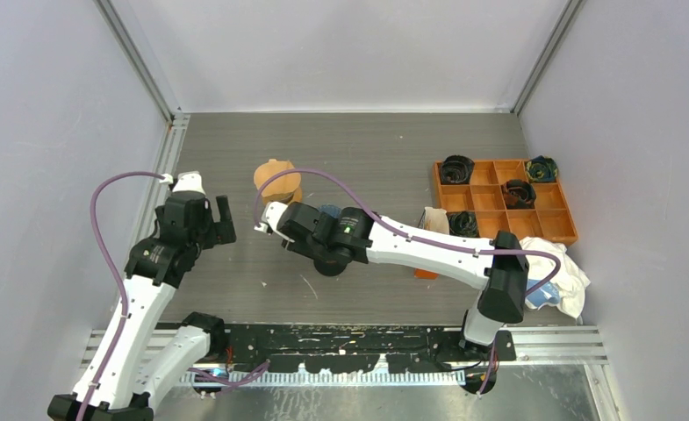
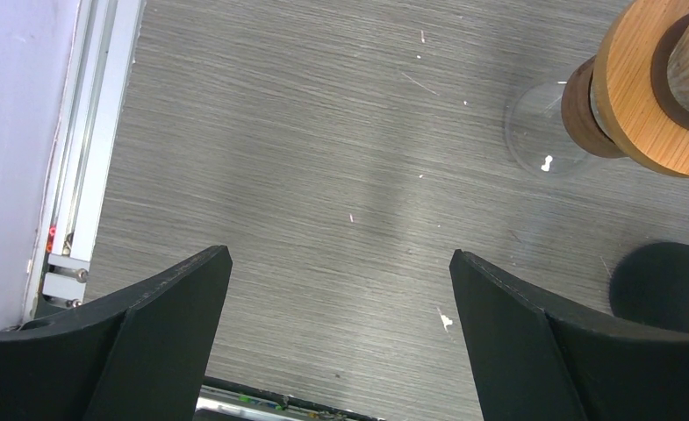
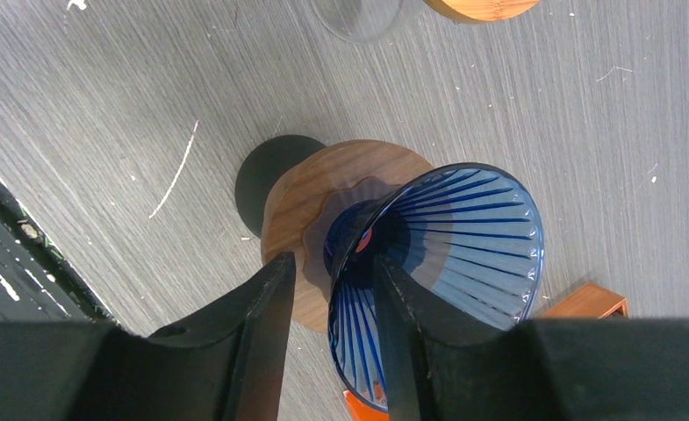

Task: Place the coffee filter in the dripper
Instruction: Place the coffee dripper in the dripper holder.

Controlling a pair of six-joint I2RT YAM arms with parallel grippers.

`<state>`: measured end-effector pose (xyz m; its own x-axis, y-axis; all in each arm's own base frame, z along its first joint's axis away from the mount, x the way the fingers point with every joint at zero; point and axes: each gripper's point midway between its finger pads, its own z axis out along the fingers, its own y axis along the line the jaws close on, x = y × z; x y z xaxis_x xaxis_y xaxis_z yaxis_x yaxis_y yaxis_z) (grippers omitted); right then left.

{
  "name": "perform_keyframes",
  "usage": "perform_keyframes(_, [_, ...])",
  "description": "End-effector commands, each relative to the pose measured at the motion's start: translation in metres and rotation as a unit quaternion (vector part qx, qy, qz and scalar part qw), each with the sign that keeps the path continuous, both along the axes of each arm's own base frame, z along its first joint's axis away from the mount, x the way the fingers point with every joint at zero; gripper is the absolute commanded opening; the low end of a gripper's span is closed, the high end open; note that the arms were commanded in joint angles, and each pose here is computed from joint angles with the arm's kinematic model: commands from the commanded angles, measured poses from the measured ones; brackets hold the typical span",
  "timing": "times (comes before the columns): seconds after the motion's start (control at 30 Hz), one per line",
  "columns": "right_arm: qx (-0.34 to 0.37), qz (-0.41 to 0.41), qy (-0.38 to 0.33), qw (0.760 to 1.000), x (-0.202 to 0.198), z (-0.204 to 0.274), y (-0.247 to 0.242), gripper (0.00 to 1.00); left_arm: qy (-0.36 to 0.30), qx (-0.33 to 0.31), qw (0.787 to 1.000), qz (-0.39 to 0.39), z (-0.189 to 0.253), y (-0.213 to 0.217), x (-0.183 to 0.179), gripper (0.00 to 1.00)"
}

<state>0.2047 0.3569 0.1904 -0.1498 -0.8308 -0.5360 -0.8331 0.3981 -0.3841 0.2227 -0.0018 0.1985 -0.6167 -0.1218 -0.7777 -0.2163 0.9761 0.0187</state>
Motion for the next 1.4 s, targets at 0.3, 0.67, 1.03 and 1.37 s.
perform_keyframes(0.3, [0.121, -0.014, -0.026, 0.992, -0.005, 0.076, -0.004, 0.61, -0.006, -0.099, 0.995, -0.032, 0.02, -0.035, 0.005, 0.96])
perform_keyframes(0.67, [0.226, -0.101, 0.017, 0.969, 0.023, 0.103, -0.038, 0.65, 0.024, -0.25, 0.964, -0.084, 0.038, -0.09, -0.008, 0.88])
perform_keyframes(1.03, [0.304, -0.164, 0.109, 0.932, 0.043, 0.076, -0.062, 0.6, 0.005, -0.378, 0.916, -0.131, 0.068, -0.14, 0.0, 0.77])
perform_keyframes(1.37, [0.332, -0.173, 0.143, 0.916, 0.05, 0.06, -0.061, 0.51, 0.003, -0.411, 0.897, -0.161, 0.076, -0.172, 0.01, 0.71])
